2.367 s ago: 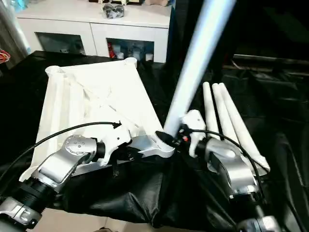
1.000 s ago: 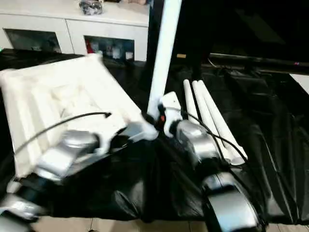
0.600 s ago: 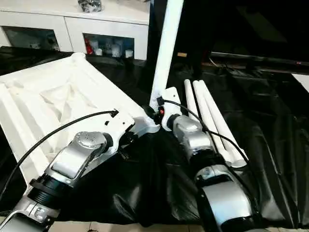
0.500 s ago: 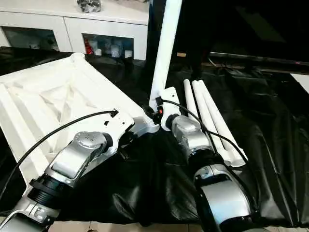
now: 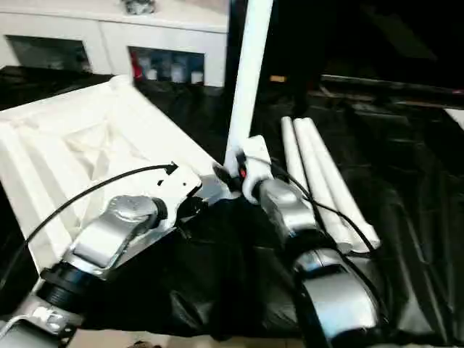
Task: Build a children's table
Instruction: Insert table leg to table base
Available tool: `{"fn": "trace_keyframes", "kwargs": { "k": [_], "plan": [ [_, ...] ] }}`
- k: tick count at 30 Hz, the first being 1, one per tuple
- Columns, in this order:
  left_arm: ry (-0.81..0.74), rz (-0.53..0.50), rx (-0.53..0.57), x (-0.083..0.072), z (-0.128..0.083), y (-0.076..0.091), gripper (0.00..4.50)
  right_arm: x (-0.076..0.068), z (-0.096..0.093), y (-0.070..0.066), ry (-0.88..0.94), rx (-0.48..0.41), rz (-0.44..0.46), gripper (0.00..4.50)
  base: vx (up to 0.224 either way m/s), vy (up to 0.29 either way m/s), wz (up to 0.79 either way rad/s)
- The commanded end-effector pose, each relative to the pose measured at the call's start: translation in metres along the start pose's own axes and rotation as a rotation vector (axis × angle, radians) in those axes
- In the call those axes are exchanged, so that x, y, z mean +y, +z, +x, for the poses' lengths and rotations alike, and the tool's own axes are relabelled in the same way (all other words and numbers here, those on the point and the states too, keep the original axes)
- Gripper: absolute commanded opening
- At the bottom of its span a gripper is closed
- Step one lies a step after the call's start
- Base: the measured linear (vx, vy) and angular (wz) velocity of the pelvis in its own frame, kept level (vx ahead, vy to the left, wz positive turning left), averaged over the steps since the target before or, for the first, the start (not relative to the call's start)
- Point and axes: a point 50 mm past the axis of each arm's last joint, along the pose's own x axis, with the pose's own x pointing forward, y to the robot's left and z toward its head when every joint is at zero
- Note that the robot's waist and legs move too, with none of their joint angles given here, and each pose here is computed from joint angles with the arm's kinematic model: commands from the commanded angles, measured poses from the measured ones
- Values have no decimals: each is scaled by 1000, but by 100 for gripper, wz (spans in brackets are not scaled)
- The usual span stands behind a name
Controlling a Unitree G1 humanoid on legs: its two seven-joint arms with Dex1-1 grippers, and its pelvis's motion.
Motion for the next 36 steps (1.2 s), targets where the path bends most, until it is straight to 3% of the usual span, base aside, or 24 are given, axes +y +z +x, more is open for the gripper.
{"fn": "trace_keyframes", "kwargs": {
  "k": [1, 9, 17, 26, 36],
  "plan": [
    [-104, 92, -130, -9, -6, 22, 0, -13, -15, -3, 23, 29, -43, 363, 0, 0, 0],
    [-287, 189, -122, -14, -13, 12, 0, -18, -48, -9, 241, 48, -128, 363, 0, 0, 0],
    [-395, 246, -76, -11, -17, -2, 0, -13, -72, -14, 412, 84, -188, 363, 0, 0, 0],
    [-413, 260, -70, -6, -19, -6, 0, -5, -74, -17, 448, 96, -181, 287, 0, 0, 0],
    [-341, 228, -71, -2, -17, -11, 0, 1, -68, -23, 412, 96, -141, 275, 0, 0, 0]
  ]
}}
